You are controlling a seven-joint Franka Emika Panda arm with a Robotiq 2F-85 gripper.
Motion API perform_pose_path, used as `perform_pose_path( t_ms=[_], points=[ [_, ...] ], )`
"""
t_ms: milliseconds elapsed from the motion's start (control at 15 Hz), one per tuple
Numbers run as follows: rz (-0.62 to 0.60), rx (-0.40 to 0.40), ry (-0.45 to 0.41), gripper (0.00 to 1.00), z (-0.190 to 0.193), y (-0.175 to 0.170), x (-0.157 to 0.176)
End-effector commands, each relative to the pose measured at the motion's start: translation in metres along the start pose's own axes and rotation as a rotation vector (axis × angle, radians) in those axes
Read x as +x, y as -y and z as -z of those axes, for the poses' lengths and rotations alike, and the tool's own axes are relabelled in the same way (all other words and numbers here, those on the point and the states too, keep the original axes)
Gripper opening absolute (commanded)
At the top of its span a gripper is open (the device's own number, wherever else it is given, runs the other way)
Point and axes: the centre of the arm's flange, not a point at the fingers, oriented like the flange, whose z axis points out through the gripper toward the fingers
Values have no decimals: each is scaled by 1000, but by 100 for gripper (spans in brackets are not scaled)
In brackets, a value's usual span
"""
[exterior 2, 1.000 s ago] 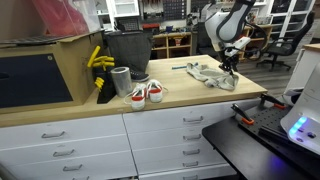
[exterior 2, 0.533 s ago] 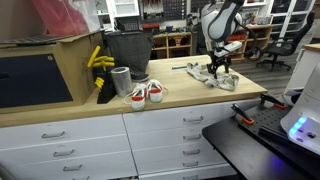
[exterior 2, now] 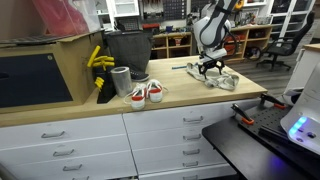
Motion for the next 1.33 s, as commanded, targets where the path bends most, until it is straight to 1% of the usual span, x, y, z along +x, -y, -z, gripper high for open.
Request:
perform_pose_path(
  t_ms=[0, 133, 200, 400, 467, 533, 667, 733, 800, 867, 1267],
  points=[
    [-189, -45, 53, 66, -14, 1, 13],
    [-271, -53, 106, 49, -23, 1, 7],
    [-298, -48, 125, 42, -26, 4, 4],
    [-375, -11, 180, 20, -34, 16, -9],
    [-404, 5, 187, 12, -37, 22, -14],
    [-418, 20, 201, 5, -39, 28, -19],
    [-451, 52, 205, 1, -35, 40, -25],
    [-465, 73, 206, 0, -33, 47, -29],
    [-479, 90, 210, 3, -31, 54, -32],
    [-486, 108, 213, 1, -29, 63, -36],
    [-510, 194, 204, 3, -12, 122, -64]
  ],
)
